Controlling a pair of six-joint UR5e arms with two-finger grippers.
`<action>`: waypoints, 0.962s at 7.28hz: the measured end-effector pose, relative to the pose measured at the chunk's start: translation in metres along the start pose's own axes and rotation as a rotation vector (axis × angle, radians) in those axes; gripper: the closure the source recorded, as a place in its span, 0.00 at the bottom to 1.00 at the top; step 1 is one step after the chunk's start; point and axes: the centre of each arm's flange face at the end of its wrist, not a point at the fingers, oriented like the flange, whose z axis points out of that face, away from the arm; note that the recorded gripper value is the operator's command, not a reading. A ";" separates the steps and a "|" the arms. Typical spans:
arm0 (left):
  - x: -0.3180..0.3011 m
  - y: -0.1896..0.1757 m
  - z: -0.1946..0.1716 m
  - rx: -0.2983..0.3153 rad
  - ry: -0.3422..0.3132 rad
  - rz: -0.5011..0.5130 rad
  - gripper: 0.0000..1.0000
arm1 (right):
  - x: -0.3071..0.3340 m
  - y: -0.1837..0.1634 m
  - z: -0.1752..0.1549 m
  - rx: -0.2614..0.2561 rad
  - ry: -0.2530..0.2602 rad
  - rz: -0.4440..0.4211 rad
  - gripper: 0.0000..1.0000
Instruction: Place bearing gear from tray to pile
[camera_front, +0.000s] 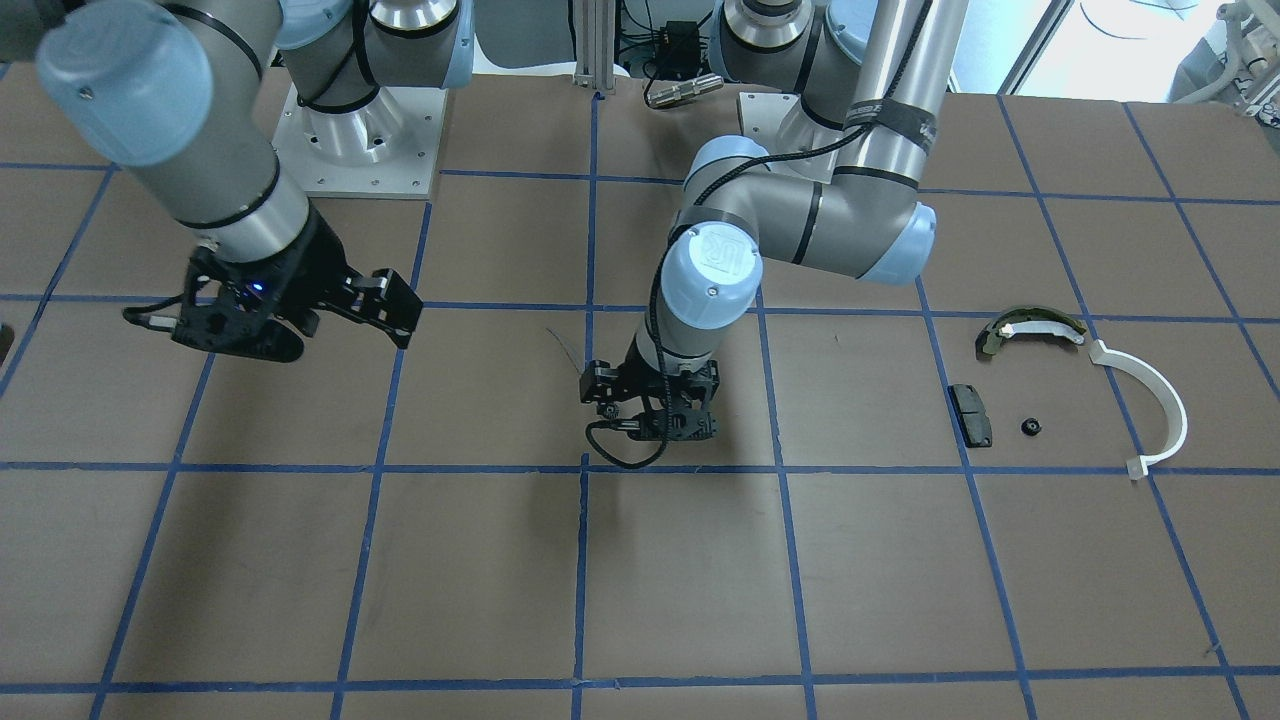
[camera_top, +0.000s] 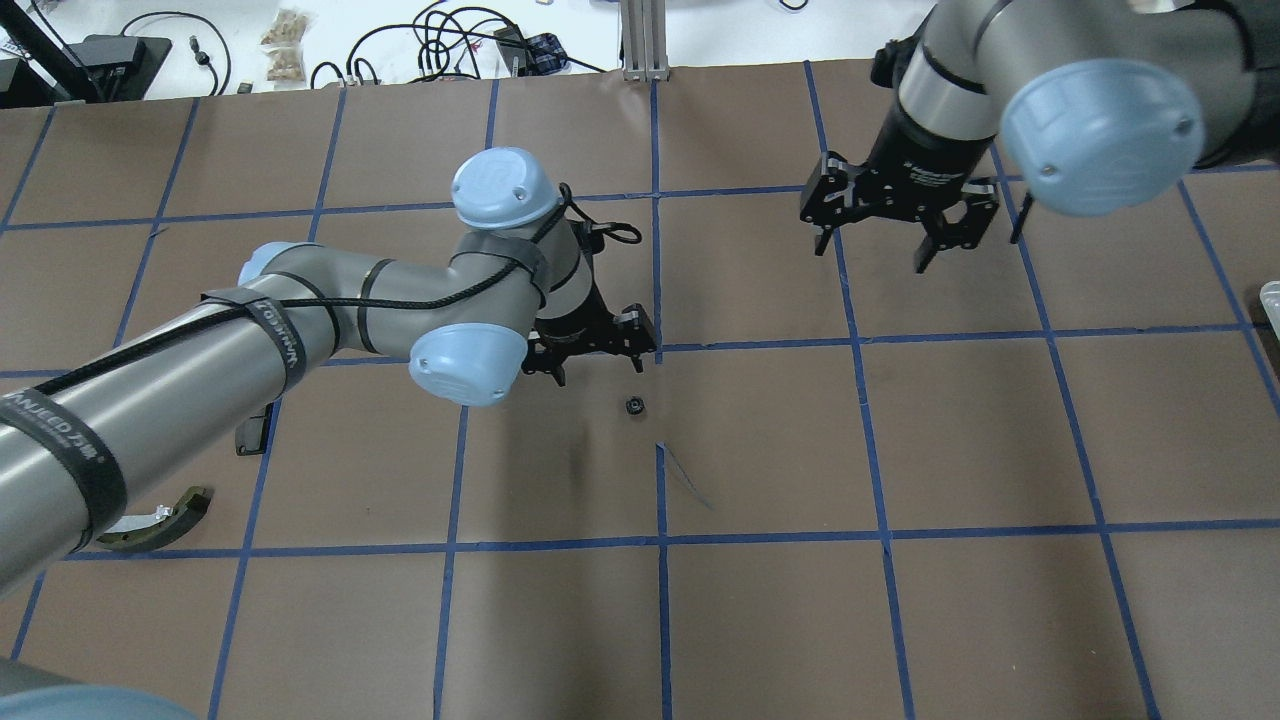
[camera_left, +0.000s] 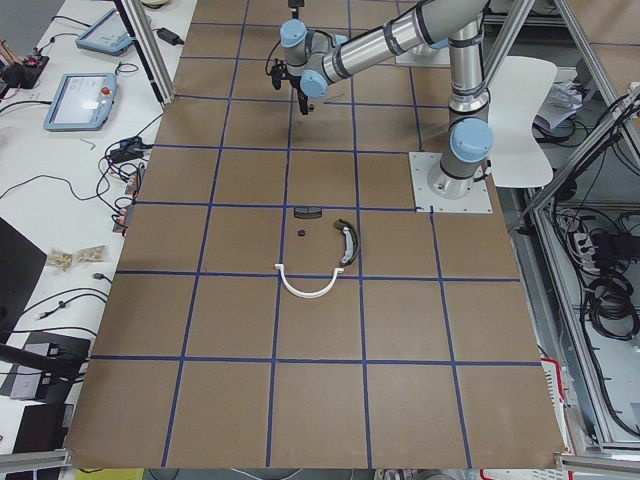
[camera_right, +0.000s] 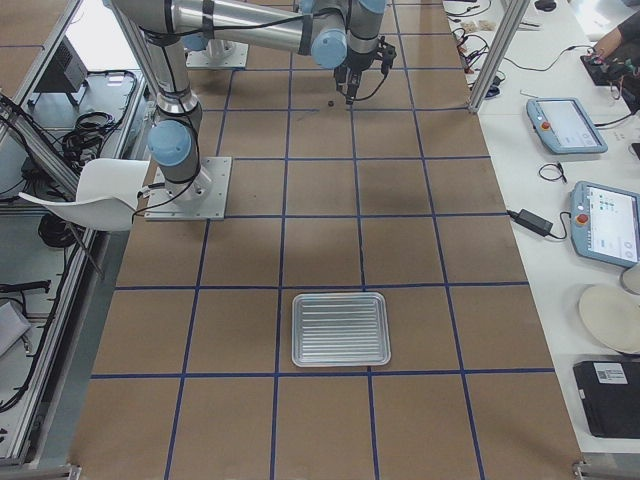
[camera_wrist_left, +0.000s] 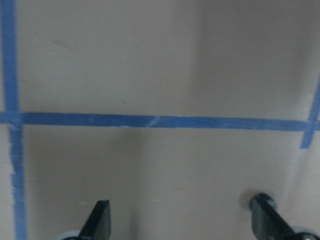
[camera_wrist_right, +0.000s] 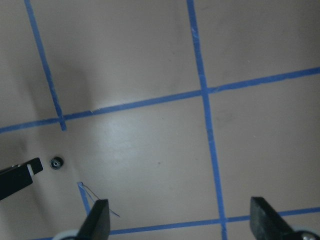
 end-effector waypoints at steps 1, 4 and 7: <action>0.016 0.008 0.010 0.003 -0.003 0.009 0.01 | 0.017 0.020 -0.023 -0.004 0.048 -0.023 0.00; 0.024 0.016 0.037 -0.020 -0.019 0.024 0.20 | 0.027 0.050 -0.045 -0.021 0.104 -0.045 0.00; 0.021 0.015 0.048 -0.026 -0.047 0.026 1.00 | 0.026 0.049 -0.038 -0.035 0.105 -0.049 0.00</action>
